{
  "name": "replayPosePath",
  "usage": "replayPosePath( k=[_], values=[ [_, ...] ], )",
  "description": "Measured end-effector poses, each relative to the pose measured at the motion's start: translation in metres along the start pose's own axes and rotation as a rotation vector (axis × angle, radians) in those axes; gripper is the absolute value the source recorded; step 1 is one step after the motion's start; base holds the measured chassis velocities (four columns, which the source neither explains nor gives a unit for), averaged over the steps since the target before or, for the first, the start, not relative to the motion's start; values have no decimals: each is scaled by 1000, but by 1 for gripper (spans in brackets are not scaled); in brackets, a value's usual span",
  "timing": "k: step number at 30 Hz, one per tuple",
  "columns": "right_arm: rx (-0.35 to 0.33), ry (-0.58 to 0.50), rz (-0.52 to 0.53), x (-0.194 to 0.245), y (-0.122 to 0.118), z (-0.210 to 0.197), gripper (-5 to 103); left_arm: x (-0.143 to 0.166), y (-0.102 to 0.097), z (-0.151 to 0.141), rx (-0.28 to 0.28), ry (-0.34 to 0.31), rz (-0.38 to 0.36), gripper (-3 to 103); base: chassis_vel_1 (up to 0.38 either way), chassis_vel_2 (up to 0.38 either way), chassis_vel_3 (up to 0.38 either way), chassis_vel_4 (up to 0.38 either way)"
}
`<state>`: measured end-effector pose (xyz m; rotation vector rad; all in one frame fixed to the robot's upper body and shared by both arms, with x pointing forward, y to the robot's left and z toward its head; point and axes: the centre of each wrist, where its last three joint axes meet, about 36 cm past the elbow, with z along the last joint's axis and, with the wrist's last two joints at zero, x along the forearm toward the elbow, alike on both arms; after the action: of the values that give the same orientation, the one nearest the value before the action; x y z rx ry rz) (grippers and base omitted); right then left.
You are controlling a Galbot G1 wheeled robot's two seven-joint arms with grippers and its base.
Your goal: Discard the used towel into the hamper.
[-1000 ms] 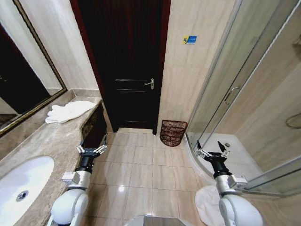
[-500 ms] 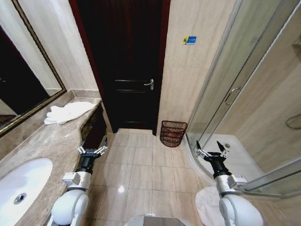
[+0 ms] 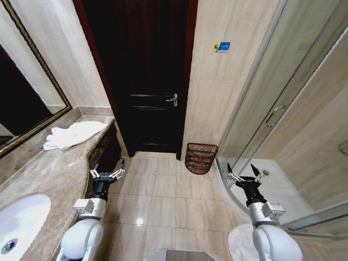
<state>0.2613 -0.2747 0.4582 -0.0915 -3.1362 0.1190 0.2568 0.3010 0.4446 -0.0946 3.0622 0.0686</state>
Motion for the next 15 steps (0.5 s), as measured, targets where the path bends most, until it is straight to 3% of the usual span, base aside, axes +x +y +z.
replayPosePath(
  k=[15],
  values=[
    [1,12,-1,1,-1,7,100,5,-1,3,0,11,45,100,-50,90,92,-66]
  ],
)
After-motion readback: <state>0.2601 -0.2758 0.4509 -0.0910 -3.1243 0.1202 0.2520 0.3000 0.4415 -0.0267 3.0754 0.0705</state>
